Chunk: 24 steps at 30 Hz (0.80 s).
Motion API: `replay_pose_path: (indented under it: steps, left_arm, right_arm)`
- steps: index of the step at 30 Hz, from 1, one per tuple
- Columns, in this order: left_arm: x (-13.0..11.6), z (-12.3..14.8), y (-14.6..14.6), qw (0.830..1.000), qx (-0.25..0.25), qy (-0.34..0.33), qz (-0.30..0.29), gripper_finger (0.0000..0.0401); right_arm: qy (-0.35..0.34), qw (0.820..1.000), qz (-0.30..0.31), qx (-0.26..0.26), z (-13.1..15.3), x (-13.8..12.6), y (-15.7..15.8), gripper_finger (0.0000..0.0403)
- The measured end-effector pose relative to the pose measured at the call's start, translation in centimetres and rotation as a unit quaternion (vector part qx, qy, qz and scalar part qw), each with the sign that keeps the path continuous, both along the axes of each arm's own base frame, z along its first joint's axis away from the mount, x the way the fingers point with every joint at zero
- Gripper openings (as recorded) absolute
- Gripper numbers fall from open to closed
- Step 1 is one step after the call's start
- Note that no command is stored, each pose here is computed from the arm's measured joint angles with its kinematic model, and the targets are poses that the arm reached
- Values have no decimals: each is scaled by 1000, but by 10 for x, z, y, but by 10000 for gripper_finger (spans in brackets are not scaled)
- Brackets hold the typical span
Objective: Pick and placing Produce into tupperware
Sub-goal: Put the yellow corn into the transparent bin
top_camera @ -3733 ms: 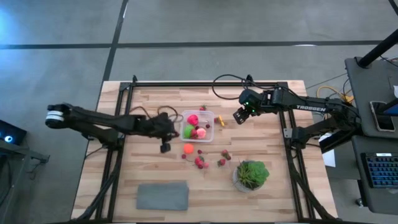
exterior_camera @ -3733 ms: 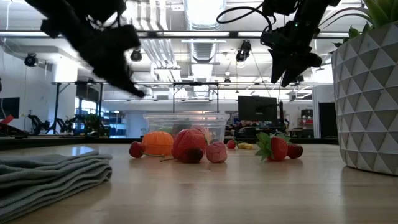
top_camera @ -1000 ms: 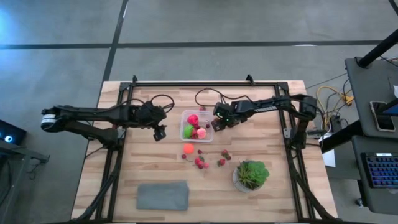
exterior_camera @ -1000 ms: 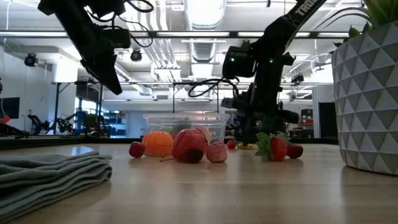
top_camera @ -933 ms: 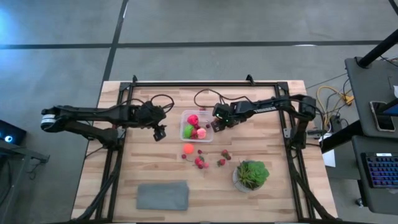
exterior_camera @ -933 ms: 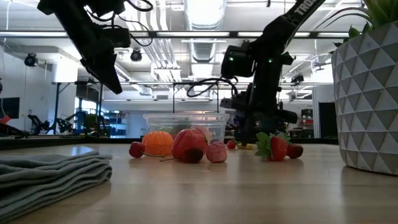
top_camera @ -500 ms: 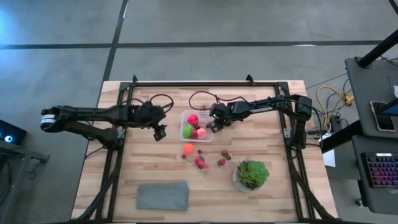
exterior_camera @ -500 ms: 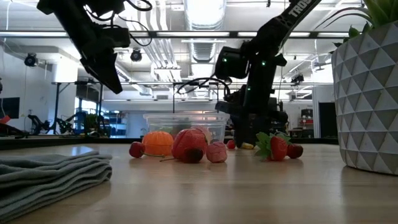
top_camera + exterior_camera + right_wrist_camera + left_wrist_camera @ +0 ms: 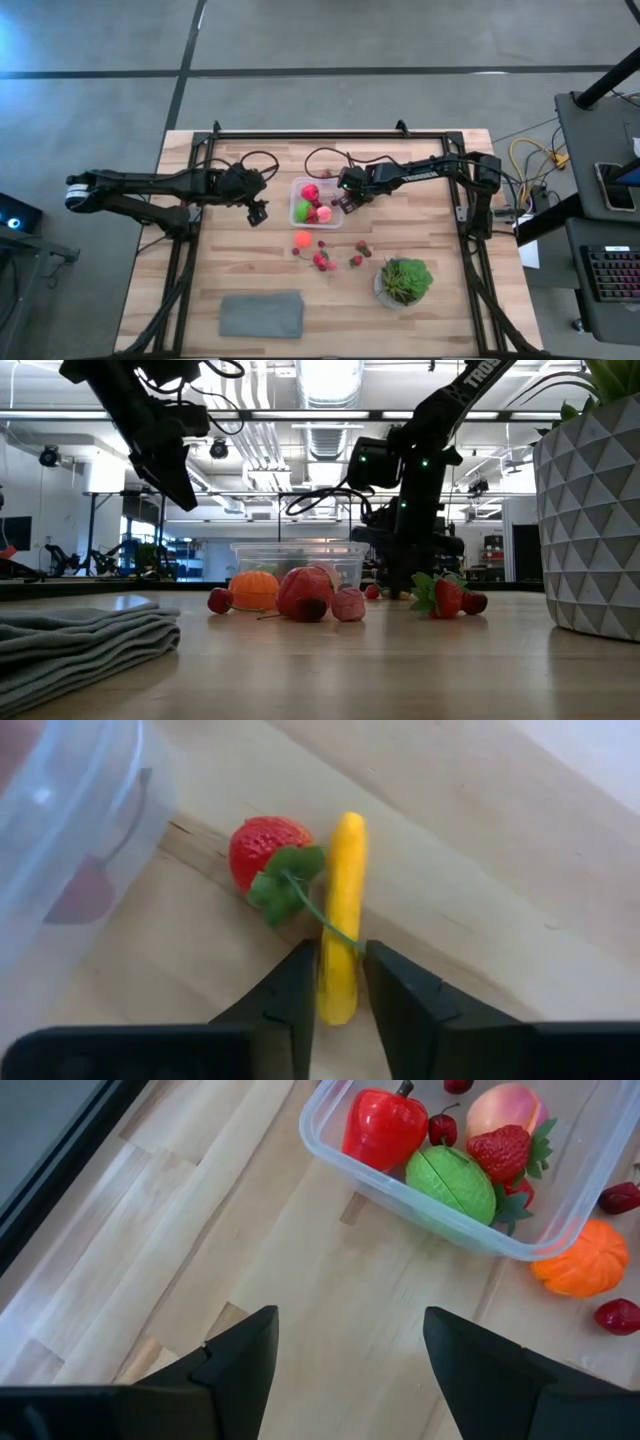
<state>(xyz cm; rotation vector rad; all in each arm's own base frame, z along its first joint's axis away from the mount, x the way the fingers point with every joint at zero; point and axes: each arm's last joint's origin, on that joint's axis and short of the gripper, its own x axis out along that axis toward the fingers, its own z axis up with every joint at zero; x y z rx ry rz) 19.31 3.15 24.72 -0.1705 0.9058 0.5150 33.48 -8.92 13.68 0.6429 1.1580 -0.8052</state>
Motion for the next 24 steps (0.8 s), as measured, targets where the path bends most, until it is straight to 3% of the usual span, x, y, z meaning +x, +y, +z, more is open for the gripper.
replay_pose_path:
  steps: [9,14,19,24]
  left_arm:
    - [0,0,0,1000,0,0,0,235]
    - [0,0,0,1000,0,-1,0,235]
    - [1,0,0,1000,0,-5,0,235]
    - [1,1,0,1000,0,-6,0,235]
  right_arm:
    - [29,1000,6,-1,4,-7,3,55]
    - [13,1000,6,-6,35,-19,6,54]
    - [-80,996,24,-7,78,-27,10,54]
    - [-210,974,80,34,104,-17,13,56]
